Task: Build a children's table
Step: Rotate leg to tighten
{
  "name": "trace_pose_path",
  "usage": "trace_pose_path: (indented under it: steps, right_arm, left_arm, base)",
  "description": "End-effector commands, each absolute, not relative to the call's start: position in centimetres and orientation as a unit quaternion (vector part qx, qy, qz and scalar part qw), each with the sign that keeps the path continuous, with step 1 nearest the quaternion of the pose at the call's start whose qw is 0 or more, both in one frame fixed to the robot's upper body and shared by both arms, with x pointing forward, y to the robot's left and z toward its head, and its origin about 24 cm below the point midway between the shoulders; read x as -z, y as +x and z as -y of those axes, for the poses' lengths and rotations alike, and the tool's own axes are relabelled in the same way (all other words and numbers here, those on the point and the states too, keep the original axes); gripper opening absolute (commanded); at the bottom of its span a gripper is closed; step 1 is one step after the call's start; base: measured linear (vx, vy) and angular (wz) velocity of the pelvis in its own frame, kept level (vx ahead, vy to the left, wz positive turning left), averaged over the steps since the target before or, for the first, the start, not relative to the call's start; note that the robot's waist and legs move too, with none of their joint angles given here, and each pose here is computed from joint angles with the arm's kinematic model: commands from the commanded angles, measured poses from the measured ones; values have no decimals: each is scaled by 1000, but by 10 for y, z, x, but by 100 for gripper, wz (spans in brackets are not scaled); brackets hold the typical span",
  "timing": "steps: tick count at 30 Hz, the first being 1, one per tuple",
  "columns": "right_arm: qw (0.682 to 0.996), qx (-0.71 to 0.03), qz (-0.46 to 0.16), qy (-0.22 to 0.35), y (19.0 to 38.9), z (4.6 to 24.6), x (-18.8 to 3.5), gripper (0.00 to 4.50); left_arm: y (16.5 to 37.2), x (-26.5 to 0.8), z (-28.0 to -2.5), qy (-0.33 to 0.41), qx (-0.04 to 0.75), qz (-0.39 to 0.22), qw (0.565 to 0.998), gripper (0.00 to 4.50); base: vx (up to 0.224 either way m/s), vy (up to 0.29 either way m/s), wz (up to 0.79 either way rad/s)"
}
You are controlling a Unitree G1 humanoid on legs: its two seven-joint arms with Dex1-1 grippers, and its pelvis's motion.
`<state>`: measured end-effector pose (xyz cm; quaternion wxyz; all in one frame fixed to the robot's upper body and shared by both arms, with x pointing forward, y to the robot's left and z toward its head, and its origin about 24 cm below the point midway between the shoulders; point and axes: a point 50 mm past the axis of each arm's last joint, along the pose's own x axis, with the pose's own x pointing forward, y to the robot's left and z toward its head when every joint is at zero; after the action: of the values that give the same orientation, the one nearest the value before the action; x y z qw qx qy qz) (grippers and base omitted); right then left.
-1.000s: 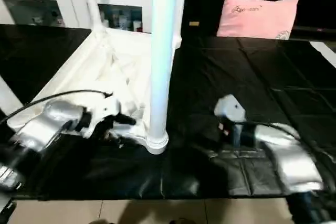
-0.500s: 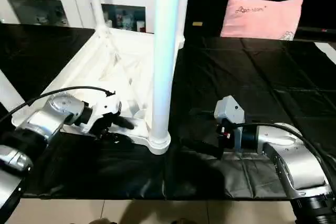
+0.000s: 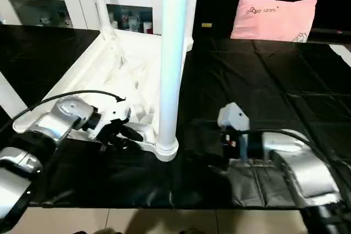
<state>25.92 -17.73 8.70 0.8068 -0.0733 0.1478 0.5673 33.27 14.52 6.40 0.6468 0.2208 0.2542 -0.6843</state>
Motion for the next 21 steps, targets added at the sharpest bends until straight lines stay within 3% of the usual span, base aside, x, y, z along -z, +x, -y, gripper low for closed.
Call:
trace_pose_path:
  steps: [1,3,7,8,10,15,21]
  right_arm:
    - [802,-572,-149,-84,262,176,-87,450]
    - [796,-581,-149,-84,264,172,-86,450]
    - [781,-601,-149,-84,272,164,-82,450]
    - [776,-607,-148,-82,274,161,-82,420]
    - [766,-620,-148,-77,279,155,-80,413]
    - [731,-660,-160,-62,283,145,-77,367]
    - [712,-680,-166,-64,285,143,-75,311]
  left_arm:
    - [335,-69,-143,226,689,-246,643,107]
    - [333,-68,-142,225,696,-248,635,73]
    - [327,-63,-140,225,713,-253,614,48]
    - [325,-61,-139,227,720,-254,605,33]
    - [319,-57,-136,229,732,-255,588,17]
    - [309,-50,-129,234,756,-252,558,0]
    - [307,-51,-126,236,760,-248,552,0]
  base:
    - [0,0,0]
    - [0,0,0]
    - [0,0,0]
    - [0,0,0]
    - [0,0,0]
    - [0,0,0]
    - [0,0,0]
